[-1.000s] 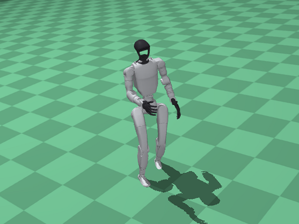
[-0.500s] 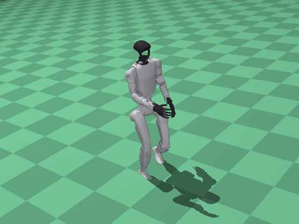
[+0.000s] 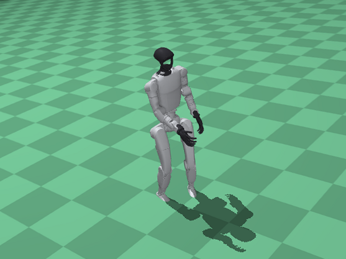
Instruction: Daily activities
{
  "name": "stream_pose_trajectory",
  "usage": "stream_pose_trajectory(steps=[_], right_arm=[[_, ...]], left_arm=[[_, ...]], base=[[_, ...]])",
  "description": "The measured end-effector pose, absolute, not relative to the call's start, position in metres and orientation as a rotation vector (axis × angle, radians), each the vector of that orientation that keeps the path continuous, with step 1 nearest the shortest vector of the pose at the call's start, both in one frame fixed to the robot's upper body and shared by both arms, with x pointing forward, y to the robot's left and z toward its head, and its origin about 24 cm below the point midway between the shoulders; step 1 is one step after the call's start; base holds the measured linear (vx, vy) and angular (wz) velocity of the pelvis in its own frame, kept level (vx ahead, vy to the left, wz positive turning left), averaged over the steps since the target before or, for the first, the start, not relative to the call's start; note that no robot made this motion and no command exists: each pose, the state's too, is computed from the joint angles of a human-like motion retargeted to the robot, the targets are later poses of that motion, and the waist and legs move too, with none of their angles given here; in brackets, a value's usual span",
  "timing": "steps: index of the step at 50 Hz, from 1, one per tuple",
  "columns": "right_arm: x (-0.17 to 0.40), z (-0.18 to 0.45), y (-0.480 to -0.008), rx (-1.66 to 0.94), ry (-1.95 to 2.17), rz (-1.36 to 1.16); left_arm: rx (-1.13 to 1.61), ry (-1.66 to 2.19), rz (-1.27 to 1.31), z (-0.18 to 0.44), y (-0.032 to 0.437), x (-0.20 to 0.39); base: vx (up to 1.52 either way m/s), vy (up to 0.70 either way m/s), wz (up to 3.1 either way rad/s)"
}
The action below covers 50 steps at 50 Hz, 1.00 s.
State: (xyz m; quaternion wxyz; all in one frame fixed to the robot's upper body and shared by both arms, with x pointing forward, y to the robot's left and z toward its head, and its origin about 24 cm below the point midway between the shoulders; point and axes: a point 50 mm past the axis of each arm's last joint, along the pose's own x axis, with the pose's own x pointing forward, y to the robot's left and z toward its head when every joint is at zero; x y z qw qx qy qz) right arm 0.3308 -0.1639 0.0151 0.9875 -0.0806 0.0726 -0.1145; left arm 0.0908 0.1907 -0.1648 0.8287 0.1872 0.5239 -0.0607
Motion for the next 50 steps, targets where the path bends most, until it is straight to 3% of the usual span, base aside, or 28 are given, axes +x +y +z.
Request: stream_pose_trajectory(steps=[10,17,33,50], right_arm=[[0.277,-0.043,-0.139,-0.155,0.325,-0.066],[0.257,-0.047,-0.132,-0.127,0.306,-0.004],[0.327,0.058,-0.149,-0.096,-0.083,-0.247],[0.321,0.022,-0.145,-0.045,0.093,-0.262]], left_arm=[[0.376,1.05,-0.165,-0.16,0.184,0.103],[0.392,1.024,-0.222,-0.159,0.177,0.103],[0.401,1.008,-0.154,-0.158,0.174,0.108],[0.382,1.04,-0.137,-0.158,0.18,0.115]], base=[[0.06,0.04,-0.07],[0.0,0.05,-0.07],[0.0,0.01,0.0],[0.0,0.0,0.0]])
